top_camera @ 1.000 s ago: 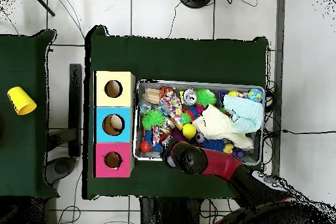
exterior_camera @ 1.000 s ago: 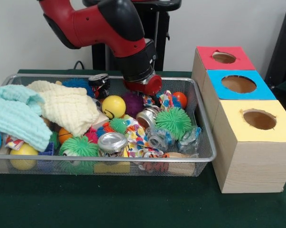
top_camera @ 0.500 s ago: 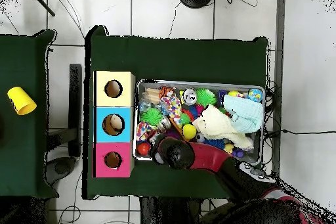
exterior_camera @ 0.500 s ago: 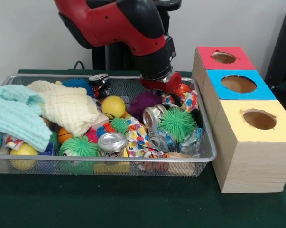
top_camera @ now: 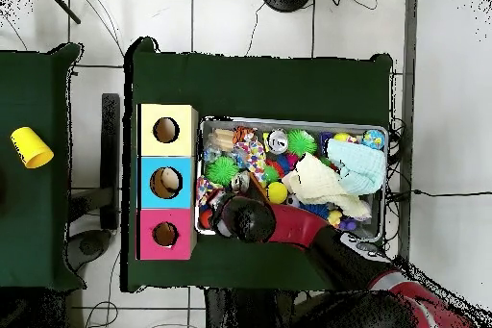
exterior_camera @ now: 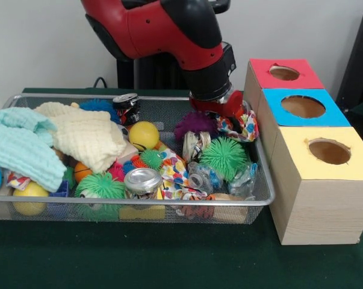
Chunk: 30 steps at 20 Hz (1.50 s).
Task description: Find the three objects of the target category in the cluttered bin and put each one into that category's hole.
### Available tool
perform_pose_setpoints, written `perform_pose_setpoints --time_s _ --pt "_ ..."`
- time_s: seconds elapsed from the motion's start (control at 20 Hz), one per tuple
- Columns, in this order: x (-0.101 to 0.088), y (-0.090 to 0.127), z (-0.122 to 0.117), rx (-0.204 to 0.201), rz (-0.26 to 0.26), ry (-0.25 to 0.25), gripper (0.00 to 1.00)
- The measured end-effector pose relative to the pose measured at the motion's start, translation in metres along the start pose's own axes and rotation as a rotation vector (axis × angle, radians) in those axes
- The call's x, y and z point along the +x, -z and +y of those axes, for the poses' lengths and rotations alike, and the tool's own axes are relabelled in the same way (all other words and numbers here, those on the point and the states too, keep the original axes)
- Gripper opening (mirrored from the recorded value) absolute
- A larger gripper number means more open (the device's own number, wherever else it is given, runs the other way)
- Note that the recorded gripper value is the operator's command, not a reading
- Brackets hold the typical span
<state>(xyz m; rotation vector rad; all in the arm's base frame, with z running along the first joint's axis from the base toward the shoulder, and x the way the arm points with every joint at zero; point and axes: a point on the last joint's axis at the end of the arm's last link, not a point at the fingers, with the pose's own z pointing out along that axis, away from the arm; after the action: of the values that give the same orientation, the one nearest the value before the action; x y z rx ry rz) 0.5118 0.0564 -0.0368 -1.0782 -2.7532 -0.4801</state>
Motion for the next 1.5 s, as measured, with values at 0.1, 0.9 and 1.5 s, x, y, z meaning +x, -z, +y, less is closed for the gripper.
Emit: perform_pose_setpoints --time_s 0.1,0.9,1.5 --pt "0.003 0.002 0.001 0.043 -0.007 0.024 1.00" --pt "0.009 0.053 0.014 0.342 -0.241 0.349 1.00" --pt "-0.032 0.118 0.000 0.327 -0.361 0.272 1.00"
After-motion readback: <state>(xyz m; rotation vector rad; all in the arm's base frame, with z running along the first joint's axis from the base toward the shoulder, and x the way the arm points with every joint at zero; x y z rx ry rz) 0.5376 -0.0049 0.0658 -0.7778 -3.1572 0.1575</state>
